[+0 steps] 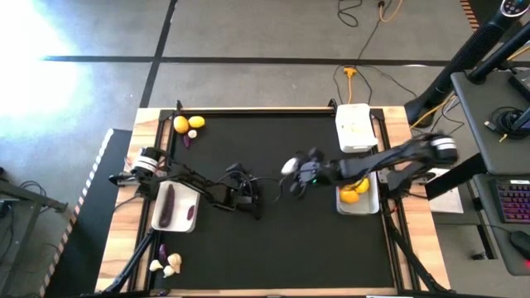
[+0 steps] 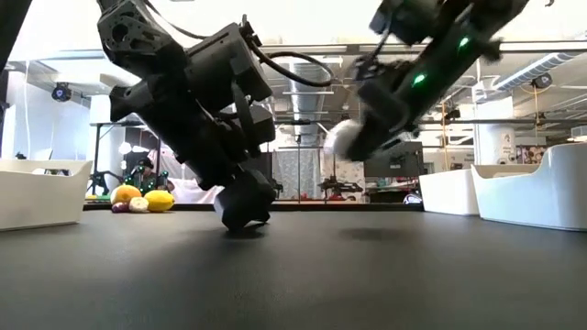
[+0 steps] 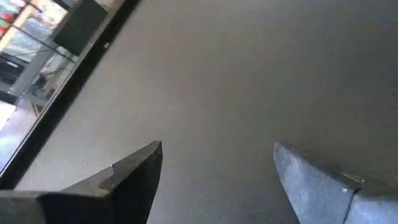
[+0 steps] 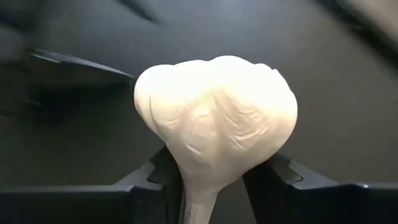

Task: Sort produce into baskets
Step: Put the garlic into the top white bin

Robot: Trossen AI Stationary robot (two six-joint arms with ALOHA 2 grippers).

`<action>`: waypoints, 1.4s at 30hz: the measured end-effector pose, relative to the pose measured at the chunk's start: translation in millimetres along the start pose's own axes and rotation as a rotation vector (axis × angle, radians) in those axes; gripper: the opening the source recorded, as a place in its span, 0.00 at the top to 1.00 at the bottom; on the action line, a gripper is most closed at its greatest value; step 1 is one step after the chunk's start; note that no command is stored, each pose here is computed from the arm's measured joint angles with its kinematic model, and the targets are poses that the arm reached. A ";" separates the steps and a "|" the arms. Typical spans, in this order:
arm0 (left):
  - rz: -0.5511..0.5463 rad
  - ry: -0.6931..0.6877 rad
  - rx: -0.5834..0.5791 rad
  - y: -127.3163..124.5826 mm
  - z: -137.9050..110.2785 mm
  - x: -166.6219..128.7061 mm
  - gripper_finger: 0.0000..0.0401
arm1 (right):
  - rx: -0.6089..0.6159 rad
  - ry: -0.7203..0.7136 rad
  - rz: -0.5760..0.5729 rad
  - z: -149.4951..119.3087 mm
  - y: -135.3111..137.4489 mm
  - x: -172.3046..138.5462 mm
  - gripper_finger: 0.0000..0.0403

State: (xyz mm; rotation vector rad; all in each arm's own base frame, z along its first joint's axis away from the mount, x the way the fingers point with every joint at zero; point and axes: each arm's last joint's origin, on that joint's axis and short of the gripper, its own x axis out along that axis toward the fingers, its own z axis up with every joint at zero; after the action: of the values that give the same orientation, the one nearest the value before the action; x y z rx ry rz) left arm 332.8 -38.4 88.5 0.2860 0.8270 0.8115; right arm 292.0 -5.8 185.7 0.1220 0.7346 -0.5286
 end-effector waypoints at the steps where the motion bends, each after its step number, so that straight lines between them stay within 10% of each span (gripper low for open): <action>1: 0.005 -0.012 -0.008 -0.1 1.5 0.3 0.28 | 0.010 0.016 -0.072 0.3 -10.1 -11.3 0.67; 12: 0.011 -0.106 -0.076 -2.8 13.7 1.8 0.28 | 0.403 0.184 -0.684 -26.1 -125.9 -84.0 0.68; 30: 0.018 -0.083 -0.115 -6.7 1.7 7.0 0.28 | 0.403 0.408 -1.029 -52.0 -186.8 -29.4 0.58; 42: 0.056 -0.105 -0.118 -4.2 4.5 5.8 0.28 | 0.376 0.465 -0.967 -47.6 -190.5 -31.0 0.41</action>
State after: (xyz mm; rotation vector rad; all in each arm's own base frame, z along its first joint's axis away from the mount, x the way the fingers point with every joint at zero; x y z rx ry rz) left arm 340.7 -36.6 86.2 0.2456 0.6723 0.8870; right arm 148.8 -143.6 185.5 0.2445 1.1311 -1.5998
